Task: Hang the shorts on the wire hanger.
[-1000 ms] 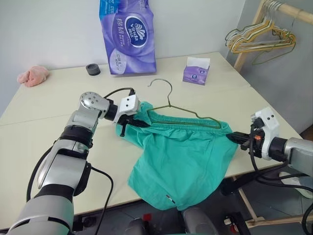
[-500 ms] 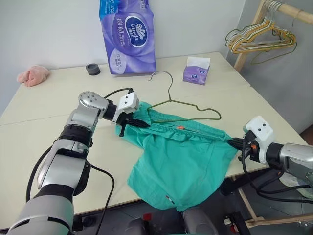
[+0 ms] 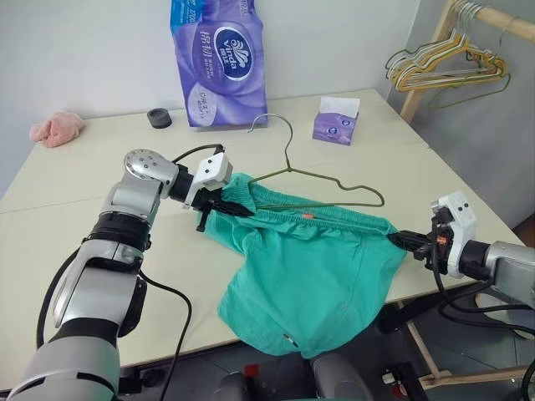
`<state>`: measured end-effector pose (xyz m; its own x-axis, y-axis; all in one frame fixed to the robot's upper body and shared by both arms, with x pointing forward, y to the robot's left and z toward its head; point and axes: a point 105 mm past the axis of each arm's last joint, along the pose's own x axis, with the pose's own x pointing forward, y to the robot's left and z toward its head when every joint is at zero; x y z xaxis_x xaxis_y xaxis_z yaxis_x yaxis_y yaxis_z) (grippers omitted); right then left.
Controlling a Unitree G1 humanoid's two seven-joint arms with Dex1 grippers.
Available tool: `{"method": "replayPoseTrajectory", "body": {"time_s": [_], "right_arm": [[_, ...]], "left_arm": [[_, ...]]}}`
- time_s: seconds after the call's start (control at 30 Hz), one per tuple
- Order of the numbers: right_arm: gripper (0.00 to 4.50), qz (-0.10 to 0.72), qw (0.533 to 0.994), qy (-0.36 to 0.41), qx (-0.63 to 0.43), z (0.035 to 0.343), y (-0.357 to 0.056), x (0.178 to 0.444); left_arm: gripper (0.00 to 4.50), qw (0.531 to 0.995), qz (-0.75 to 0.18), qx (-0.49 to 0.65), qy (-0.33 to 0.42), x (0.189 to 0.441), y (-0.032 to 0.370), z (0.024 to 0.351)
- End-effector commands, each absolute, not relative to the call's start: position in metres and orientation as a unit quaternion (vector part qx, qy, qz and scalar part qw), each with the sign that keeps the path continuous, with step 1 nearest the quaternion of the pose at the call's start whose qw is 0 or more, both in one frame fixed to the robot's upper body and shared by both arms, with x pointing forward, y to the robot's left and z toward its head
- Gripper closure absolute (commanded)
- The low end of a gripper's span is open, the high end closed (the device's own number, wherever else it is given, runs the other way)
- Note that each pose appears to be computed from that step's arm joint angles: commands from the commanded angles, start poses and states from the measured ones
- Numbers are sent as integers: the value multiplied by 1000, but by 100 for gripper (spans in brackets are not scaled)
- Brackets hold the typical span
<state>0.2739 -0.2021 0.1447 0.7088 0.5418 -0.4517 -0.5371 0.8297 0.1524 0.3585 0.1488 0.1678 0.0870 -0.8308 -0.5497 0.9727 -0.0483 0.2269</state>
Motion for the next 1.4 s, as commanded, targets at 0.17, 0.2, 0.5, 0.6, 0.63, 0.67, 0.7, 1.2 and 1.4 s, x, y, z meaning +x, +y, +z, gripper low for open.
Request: {"method": "replayPoseTrajectory", "body": {"time_s": [0.17,0.2,0.5,0.6,0.63,0.67,0.7,1.2,1.4], "right_arm": [[448,253,940,229,-7,162,-219,279],[448,253,940,229,-7,162,-219,279],[448,270,937,220,-26,170,-209,277],[448,281,935,214,-39,175,-203,275],[448,286,934,211,-44,177,-201,275],[448,291,932,209,-49,179,-198,274],[448,294,931,208,-52,180,-197,274],[448,399,889,145,-173,214,-108,291],[448,421,871,149,-207,206,-92,289]], "left_arm": [[450,675,-653,318,132,356,165,171],[450,673,-653,321,133,356,166,171],[450,670,-634,359,143,362,173,161],[450,674,-622,372,144,366,175,158],[450,676,-619,373,142,367,175,157],[450,678,-617,374,140,368,174,157],[450,679,-616,374,139,369,174,157],[450,695,-607,373,99,380,141,144],[450,714,-599,355,76,383,128,142]]}}
